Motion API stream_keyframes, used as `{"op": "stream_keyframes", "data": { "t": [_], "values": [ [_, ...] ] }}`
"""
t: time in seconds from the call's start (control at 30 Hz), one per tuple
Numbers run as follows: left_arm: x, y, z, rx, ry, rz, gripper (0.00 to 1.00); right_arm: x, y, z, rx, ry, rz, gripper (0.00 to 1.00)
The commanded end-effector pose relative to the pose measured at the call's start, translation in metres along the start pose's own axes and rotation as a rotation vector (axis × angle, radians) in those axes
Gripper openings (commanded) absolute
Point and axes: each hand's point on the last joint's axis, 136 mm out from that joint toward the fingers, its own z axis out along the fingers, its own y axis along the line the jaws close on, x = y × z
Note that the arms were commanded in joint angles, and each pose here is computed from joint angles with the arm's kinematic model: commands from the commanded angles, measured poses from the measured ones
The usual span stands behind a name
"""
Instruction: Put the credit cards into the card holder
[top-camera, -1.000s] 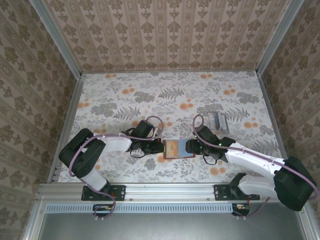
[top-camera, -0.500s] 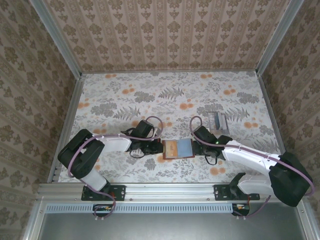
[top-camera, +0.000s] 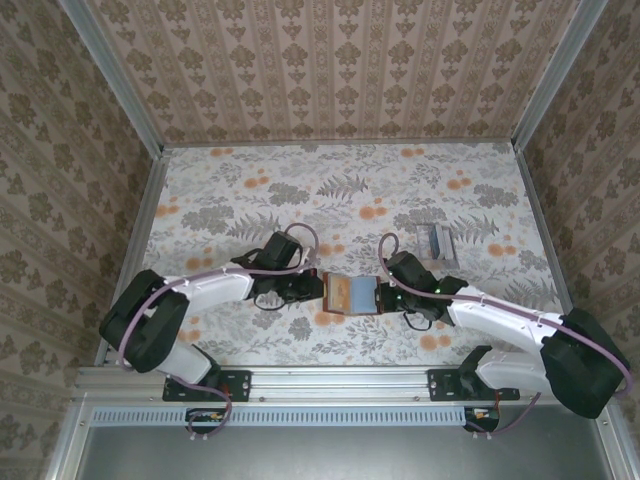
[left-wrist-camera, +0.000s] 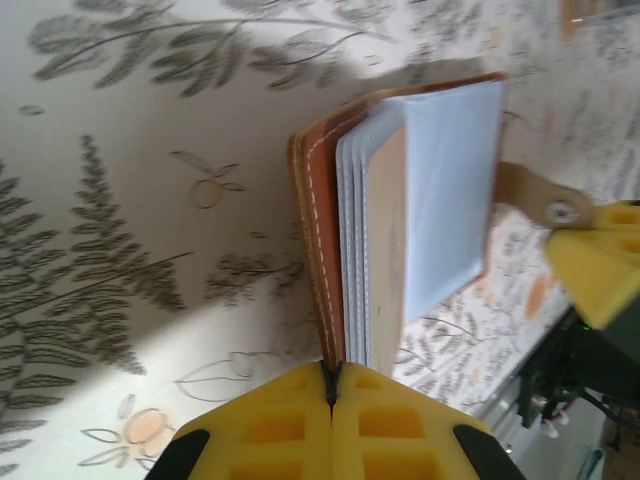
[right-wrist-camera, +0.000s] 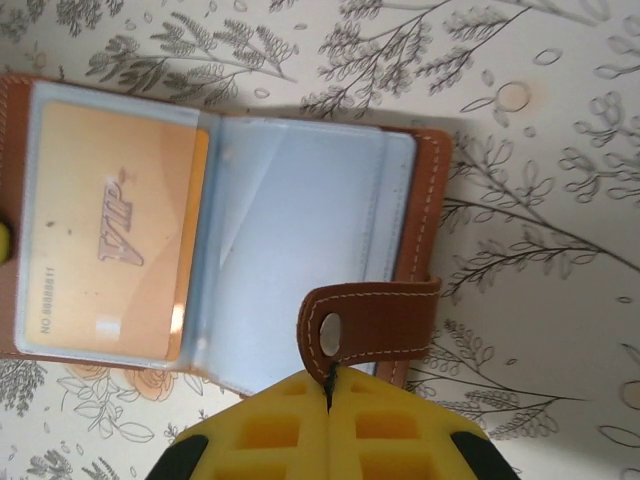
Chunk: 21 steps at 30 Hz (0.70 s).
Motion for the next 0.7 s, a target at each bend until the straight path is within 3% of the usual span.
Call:
{"op": "stream_keyframes", "data": {
  "t": [0.0, 0.27, 0.4, 0.5, 0.67],
  "values": [
    [-0.01, -0.03, -0.012, 0.069, -0.025, 0.025, 0.0, 0.0, 0.016, 0.005, -0.086, 0.007, -0.018, 0.0],
    [-0.01, -0.056, 0.006, 0.137, 0.018, 0.023, 0.01, 0.0, 0.039, 0.019, -0.241, -0.006, 0.052, 0.0],
    [-0.012, -0.07, 0.022, 0.181, 0.035, 0.004, 0.28, 0.003, 0.031, 0.022, -0.229, -0.002, 0.09, 0.0],
    [-0.009, -0.079, 0.036, 0.178, 0.064, 0.019, 0.32, 0.007, 0.019, 0.021, -0.215, 0.039, 0.156, 0.0],
    [-0.01, -0.082, 0.054, 0.166, 0.074, 0.007, 0.31, 0.006, 0.0, 0.009, -0.196, 0.042, 0.185, 0.0]
  ]
}}
